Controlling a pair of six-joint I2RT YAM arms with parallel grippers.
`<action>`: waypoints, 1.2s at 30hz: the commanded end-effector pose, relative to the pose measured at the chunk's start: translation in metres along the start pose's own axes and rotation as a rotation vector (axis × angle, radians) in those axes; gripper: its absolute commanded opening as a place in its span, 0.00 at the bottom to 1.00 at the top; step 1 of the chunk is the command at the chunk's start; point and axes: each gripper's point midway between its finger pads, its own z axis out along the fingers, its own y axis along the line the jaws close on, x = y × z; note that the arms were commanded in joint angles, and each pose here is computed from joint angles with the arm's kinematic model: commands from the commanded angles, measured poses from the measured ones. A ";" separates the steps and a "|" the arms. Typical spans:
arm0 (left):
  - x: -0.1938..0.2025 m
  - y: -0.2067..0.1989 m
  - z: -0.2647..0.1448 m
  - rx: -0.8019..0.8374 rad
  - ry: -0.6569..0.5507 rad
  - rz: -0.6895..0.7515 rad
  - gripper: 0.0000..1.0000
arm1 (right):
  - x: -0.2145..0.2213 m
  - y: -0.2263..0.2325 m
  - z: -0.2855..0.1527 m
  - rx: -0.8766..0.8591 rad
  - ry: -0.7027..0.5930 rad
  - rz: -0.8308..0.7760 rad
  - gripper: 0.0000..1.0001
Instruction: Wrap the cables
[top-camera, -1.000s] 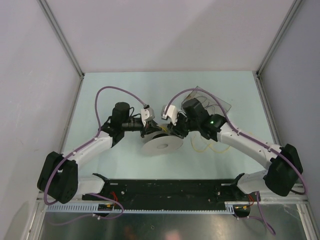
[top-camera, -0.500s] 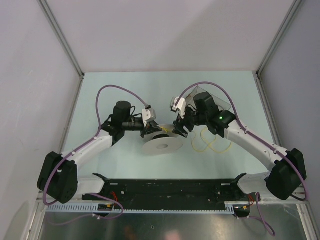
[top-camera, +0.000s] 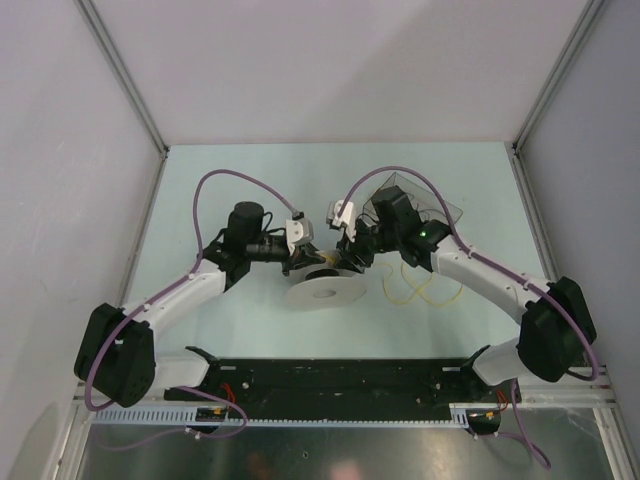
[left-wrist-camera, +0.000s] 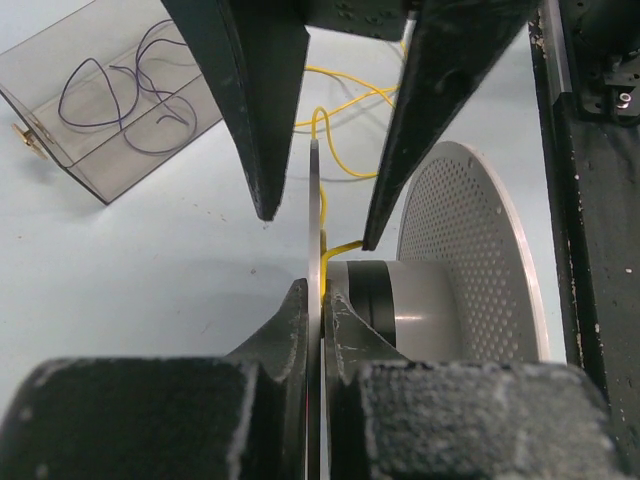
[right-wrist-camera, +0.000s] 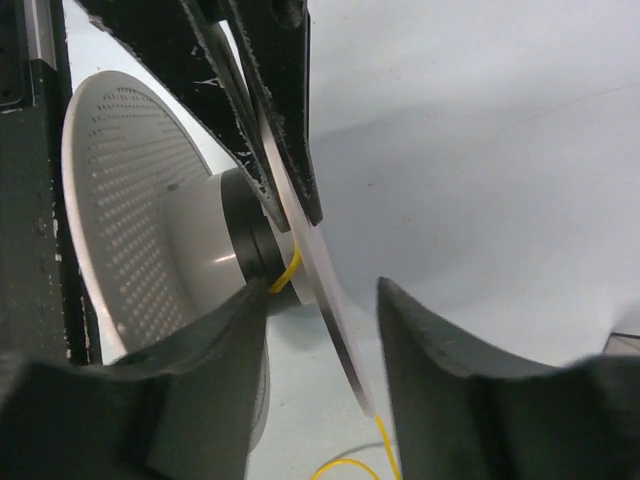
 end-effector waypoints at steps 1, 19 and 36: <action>-0.029 0.006 -0.001 0.000 -0.054 0.120 0.00 | -0.007 -0.002 0.010 -0.021 -0.034 -0.027 0.44; -0.034 0.014 0.005 -0.010 -0.049 0.078 0.20 | 0.005 -0.014 0.015 0.002 -0.009 -0.006 0.00; -0.033 0.013 0.008 0.015 -0.048 0.072 0.26 | 0.005 -0.015 0.014 0.006 -0.009 -0.024 0.00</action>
